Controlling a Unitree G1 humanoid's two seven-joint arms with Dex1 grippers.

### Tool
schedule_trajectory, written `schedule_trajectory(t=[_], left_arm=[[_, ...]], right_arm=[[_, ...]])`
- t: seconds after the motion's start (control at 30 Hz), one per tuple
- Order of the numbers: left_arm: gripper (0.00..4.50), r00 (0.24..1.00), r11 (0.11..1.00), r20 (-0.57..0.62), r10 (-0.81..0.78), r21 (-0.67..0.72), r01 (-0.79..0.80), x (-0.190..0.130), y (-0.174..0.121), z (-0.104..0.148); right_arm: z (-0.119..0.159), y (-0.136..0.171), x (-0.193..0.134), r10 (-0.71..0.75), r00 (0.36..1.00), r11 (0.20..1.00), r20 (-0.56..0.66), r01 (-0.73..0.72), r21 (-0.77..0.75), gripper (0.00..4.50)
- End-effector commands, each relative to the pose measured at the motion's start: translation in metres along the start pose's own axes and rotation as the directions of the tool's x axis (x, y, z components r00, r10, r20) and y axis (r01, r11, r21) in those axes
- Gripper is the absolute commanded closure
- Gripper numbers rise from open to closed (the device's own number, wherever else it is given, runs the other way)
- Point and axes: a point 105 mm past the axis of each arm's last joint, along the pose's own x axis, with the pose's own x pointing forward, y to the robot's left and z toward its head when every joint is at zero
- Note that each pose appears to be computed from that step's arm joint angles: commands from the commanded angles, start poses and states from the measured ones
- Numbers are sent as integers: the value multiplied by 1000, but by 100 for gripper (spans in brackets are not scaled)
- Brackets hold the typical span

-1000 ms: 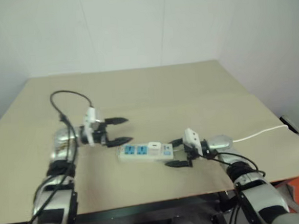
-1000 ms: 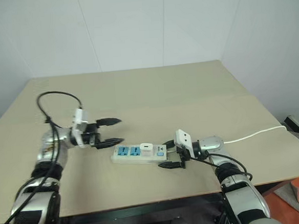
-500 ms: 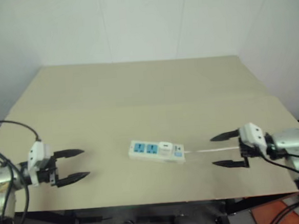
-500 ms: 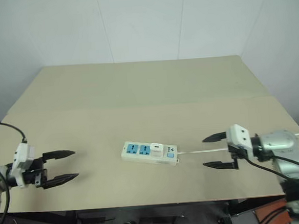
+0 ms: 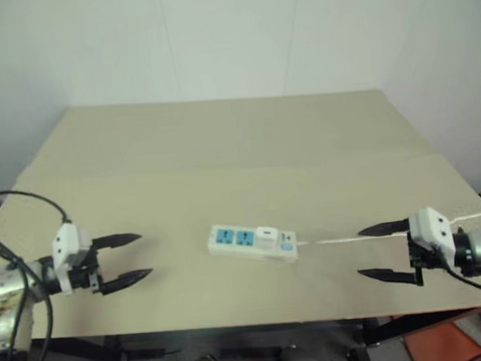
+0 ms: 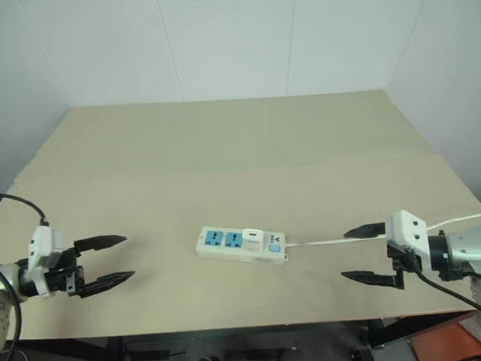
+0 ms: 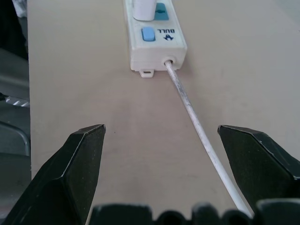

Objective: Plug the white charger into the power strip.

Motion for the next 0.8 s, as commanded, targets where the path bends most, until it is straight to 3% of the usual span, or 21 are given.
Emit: schedule_trajectory(t=[0.03, 0.57, 0.8], left_arm=[[0, 1000, 999, 18, -8, 46, 7, 3, 2, 11], [0, 998, 996, 41, -50, 73, 47, 17, 20, 28], [0, 989, 988, 35, -147, 43, 145, 26, 32, 39]], right_arm=[[13, -2, -11, -38, 999, 999, 13, 38, -31, 2], [16, -2, -6, -97, 995, 995, 5, 97, -35, 2], [24, 1, -1, -41, 999, 999, 6, 41, -7, 2]])
